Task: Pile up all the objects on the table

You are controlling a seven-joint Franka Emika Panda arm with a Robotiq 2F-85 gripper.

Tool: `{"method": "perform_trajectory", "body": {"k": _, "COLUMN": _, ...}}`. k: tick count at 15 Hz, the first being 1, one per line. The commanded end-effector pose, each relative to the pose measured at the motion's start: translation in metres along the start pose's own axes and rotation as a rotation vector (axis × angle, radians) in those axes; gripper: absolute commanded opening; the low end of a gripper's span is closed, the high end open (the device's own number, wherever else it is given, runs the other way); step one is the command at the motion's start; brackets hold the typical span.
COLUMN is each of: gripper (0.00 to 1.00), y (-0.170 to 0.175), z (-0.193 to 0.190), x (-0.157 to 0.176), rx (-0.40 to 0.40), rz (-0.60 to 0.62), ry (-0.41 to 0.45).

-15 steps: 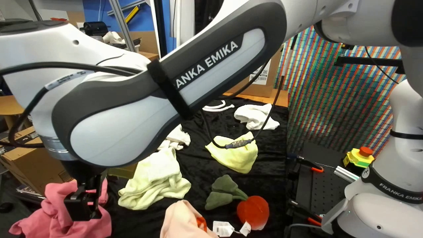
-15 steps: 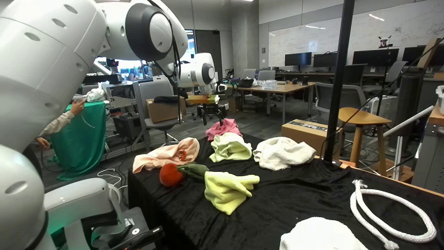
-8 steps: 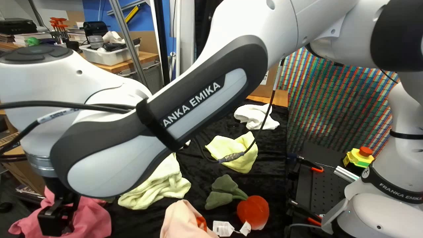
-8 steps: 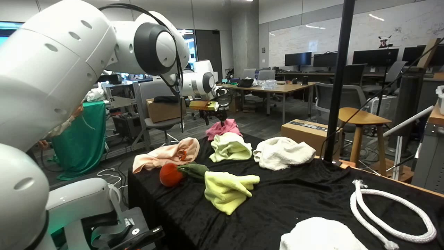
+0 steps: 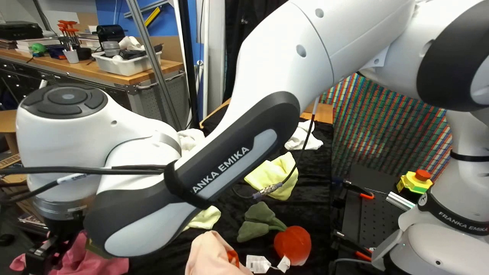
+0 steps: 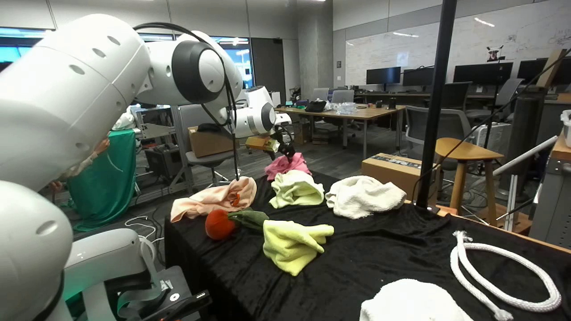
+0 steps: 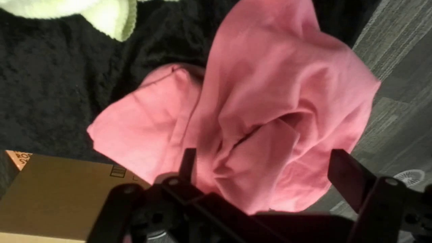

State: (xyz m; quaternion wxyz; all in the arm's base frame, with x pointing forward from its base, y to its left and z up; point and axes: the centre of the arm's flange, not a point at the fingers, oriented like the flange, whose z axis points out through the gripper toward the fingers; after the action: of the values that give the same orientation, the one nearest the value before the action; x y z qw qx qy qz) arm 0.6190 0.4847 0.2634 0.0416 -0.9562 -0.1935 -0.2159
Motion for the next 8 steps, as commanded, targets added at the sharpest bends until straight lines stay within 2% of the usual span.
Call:
{"method": "perform_trajectory", "body": {"k": 1, "gripper": 1.00, "y": -0.007, "z": 0.020, "x": 0.009, "rx": -0.076, "rz": -0.043, "ry": 0.008}}
{"method": "perform_trajectory", "body": {"k": 4, "gripper": 1.00, "y": -0.008, "z": 0.041, "x": 0.005, "rx": -0.121, "rz": -0.111, "ry": -0.090}}
{"method": "perform_trajectory", "body": {"k": 8, "gripper": 1.00, "y": -0.010, "z": 0.055, "x": 0.007, "rx": -0.161, "rz": -0.135, "ry": -0.134}}
